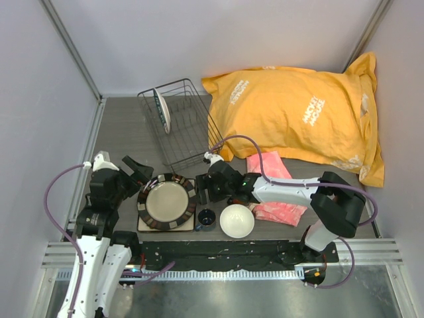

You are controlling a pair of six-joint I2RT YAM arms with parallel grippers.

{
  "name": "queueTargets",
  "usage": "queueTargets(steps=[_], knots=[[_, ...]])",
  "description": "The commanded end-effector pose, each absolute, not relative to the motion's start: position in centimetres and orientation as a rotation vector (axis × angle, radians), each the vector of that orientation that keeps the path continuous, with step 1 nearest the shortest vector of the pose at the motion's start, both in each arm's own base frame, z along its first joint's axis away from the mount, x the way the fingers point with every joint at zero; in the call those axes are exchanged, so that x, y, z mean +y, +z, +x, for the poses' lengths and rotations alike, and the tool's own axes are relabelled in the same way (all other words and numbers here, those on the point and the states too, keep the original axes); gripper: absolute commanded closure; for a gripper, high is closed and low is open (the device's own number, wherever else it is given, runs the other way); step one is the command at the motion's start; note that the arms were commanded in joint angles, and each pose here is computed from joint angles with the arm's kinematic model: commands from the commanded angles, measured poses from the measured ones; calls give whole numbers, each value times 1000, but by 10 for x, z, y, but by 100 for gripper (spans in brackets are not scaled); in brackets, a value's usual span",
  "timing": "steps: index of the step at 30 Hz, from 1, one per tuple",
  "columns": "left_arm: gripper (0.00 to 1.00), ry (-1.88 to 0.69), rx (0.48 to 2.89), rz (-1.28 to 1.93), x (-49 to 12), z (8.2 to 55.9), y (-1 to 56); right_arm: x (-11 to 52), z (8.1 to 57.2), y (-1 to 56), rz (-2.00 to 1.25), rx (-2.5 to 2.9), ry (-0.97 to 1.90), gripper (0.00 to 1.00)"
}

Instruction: Load the mixed dishes into the dish rack

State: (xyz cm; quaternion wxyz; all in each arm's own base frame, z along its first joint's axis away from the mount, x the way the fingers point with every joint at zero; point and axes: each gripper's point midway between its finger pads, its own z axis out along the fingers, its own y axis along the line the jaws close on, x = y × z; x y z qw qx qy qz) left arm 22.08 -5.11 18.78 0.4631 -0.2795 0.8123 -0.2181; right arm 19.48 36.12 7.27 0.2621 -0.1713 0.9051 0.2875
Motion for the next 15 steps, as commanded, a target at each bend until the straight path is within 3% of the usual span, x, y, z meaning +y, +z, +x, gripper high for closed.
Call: queueTargets(steps=[1, 15], knots=[[0, -541, 1977, -689, -50, 220, 191, 383, 193, 95, -412, 2379, 954, 27], [0, -559, 1974, -692, -53, 222, 190, 406, 204, 87, -307, 2390, 1010, 34]])
